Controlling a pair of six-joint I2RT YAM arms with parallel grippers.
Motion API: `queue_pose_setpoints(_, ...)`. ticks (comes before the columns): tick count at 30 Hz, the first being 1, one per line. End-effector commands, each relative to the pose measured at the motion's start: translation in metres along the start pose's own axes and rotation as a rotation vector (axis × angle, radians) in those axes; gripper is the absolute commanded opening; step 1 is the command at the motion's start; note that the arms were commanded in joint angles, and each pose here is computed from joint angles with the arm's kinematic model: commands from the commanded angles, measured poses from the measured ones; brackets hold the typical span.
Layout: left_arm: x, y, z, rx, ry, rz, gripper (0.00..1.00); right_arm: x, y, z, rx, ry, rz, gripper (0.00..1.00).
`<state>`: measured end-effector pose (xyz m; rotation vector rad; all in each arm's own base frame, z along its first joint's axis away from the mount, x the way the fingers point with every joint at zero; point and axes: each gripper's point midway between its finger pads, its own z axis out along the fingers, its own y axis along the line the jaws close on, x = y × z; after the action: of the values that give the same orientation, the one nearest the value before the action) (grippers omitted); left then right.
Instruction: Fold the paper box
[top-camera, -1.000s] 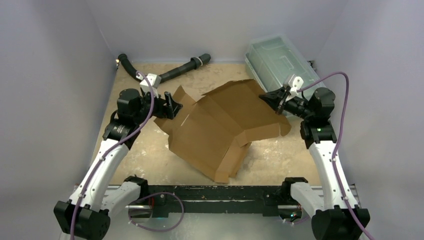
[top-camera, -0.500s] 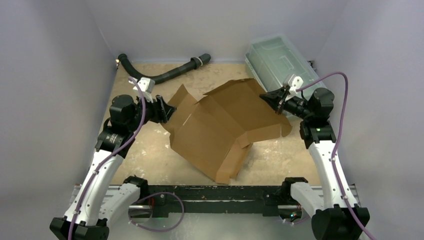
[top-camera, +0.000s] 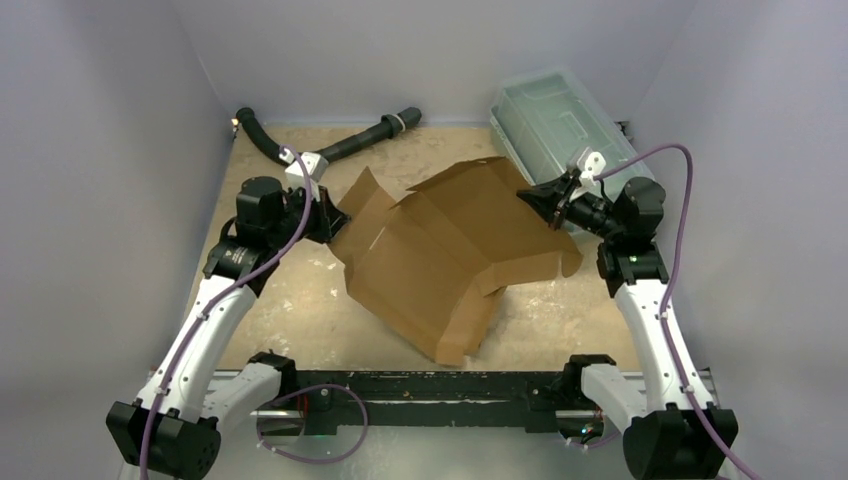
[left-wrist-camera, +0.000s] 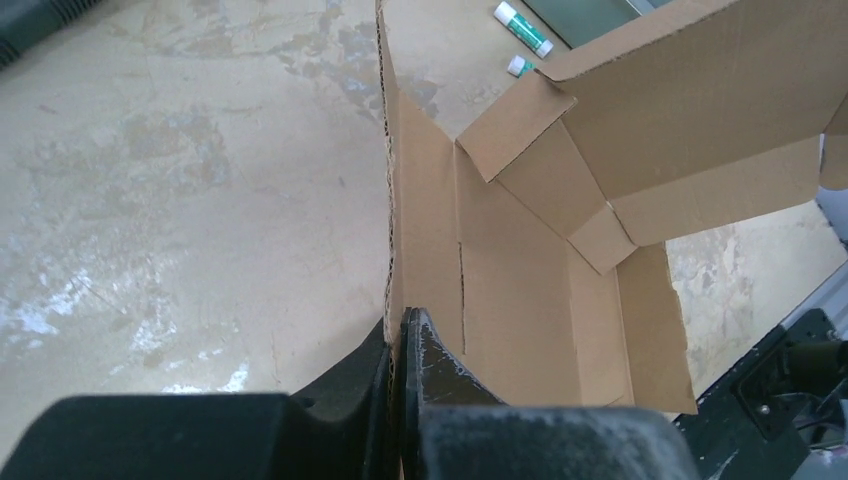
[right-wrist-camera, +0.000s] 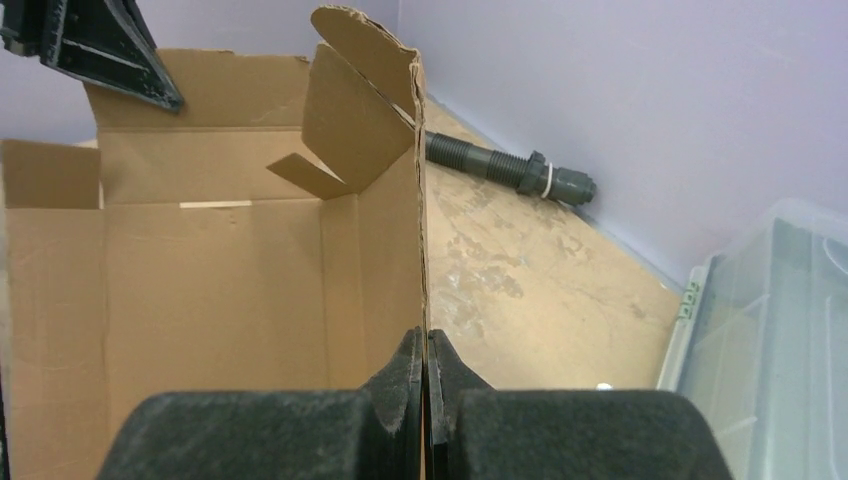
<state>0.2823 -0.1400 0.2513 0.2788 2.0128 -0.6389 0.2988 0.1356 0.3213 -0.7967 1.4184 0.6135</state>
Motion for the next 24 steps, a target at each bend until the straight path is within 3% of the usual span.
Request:
queue_pose_setpoints(1,-0.048,-0.014,-0.007,0.052,-0.128,0.173,0.0,-0.023,0.005,0.002,-0.026,-0.09,0.018,0.0)
queue_pose_setpoints(7,-0.086,-0.022,-0.008,0.077,-0.258,0.378,0.0,-0.028,0.002,-0.002,-0.022,-0.124,0.102,0.0)
queue_pose_setpoints(13,-0.115,-0.025,-0.01,0.044,-0.374,0.557,0.0,-0.033,0.021,-0.005,-0.134,-0.158,0.148,0.0)
queue_pose_setpoints(24,-0.141,-0.02,-0.009,-0.036,-0.451,0.774,0.0,-0.04,0.036,-0.011,-0.213,-0.182,0.156,0.0)
